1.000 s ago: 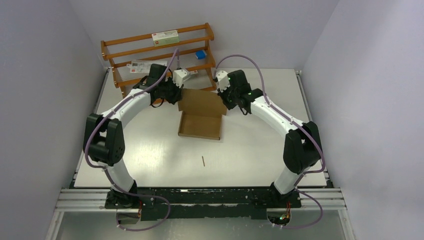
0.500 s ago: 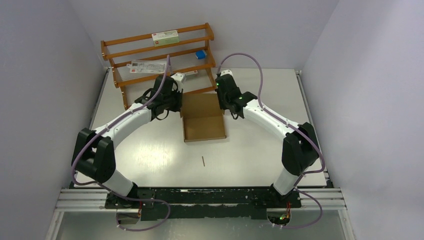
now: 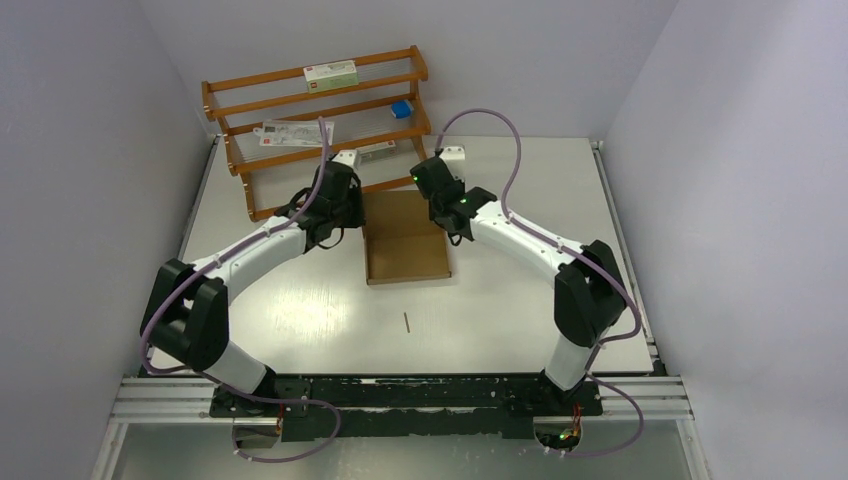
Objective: Fold the paper box
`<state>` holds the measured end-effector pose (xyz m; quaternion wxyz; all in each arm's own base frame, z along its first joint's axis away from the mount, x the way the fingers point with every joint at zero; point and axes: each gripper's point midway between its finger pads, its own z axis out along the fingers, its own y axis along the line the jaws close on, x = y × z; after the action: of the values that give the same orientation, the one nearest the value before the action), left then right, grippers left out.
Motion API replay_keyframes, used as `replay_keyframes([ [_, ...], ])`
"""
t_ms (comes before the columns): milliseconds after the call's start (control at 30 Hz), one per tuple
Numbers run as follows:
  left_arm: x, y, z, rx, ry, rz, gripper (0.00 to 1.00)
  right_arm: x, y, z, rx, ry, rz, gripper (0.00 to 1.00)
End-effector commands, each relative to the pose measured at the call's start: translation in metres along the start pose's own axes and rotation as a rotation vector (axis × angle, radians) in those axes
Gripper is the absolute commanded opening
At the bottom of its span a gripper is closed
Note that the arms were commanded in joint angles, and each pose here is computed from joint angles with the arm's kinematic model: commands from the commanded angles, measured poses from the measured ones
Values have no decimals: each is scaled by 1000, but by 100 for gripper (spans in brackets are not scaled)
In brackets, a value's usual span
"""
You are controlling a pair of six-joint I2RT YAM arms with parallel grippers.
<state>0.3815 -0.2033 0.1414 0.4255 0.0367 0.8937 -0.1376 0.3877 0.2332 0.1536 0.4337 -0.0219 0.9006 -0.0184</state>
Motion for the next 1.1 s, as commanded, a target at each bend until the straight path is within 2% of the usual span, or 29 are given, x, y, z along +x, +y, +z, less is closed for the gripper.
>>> replay_keyframes([
  [0,-33,-44,-9,146,-139,-142,8,-4,24,0,-12,-16,100,0],
  [267,-33,-46,-10,147,-163,-202,11,-14,26,-9,11,-48,194,0],
  [400,-34,-41,-10,120,-157,-167,19,-7,24,-9,-6,-52,153,0],
  [533,-25,-31,-16,94,-145,-76,32,1,11,-9,-5,-78,21,8],
  [567,-24,-27,-17,90,-147,-55,35,2,7,-9,-6,-83,-13,11],
  [700,-21,-15,-25,113,-160,23,46,-2,1,-14,-81,-132,-117,34],
  [800,-17,-2,-29,160,-145,74,50,-4,-1,-19,-184,-156,-176,49],
  [967,-15,13,-36,267,-157,166,54,-4,-11,-26,-369,-197,-250,69],
  [1067,-12,16,-41,352,-148,193,55,1,-24,-25,-463,-196,-290,76],
])
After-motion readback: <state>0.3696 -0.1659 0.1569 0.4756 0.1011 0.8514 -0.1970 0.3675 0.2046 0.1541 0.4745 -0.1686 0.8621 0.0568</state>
